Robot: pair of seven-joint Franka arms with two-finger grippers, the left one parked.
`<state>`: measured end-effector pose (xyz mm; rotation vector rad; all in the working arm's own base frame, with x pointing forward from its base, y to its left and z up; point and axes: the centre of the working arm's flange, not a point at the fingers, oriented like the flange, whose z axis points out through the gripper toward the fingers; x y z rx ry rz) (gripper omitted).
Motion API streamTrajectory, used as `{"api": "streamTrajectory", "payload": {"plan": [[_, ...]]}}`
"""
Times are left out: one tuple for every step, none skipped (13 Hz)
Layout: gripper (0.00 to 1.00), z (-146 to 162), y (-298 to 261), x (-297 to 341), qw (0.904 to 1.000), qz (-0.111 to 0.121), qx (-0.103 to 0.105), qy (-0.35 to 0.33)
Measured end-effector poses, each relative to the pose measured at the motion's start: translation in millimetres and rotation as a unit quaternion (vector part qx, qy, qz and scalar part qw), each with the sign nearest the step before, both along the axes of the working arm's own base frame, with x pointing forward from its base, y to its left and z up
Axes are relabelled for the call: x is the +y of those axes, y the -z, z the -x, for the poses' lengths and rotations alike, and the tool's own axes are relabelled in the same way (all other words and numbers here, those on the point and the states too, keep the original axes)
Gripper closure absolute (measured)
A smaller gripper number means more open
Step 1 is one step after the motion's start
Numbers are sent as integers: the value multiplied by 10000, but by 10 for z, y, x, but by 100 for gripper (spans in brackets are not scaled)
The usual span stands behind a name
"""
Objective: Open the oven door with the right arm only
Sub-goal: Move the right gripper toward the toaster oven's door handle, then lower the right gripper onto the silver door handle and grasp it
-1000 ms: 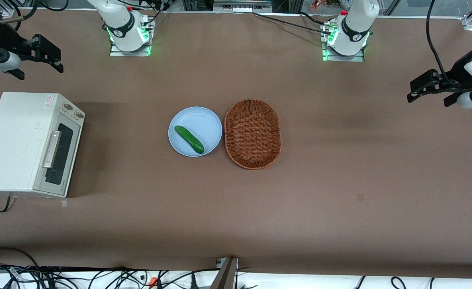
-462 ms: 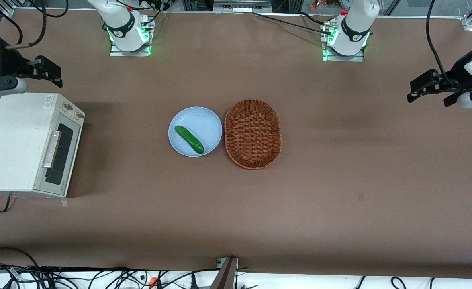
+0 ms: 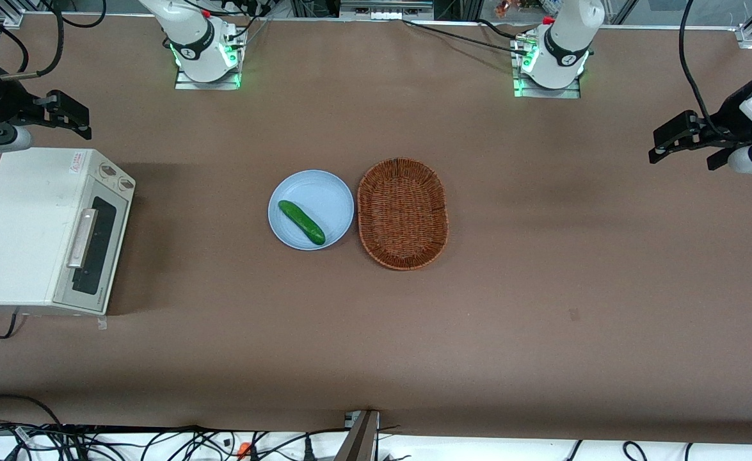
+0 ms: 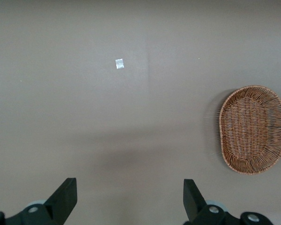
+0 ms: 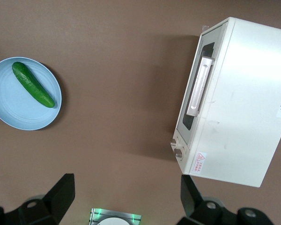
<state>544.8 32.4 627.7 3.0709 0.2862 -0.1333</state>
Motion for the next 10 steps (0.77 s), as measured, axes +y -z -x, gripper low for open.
{"api": "streamTrajectory", "payload": {"plan": [[0, 3, -1, -1, 10000, 1, 5, 1], [0, 4, 0, -1, 10000, 1, 12, 1], [0, 5, 1, -1, 10000, 2, 16, 1], [0, 6, 1, -1, 10000, 2, 18, 1], [0, 7, 1, -1, 10000, 2, 20, 1], [0, 10, 1, -1, 10000, 2, 31, 1], [0, 14, 0, -1, 10000, 3, 40, -2], [0, 19, -7, 0, 10000, 3, 35, -16], [0, 22, -13, 1, 10000, 2, 31, -35], [0, 20, -7, 0, 10000, 0, 38, -48]]}}
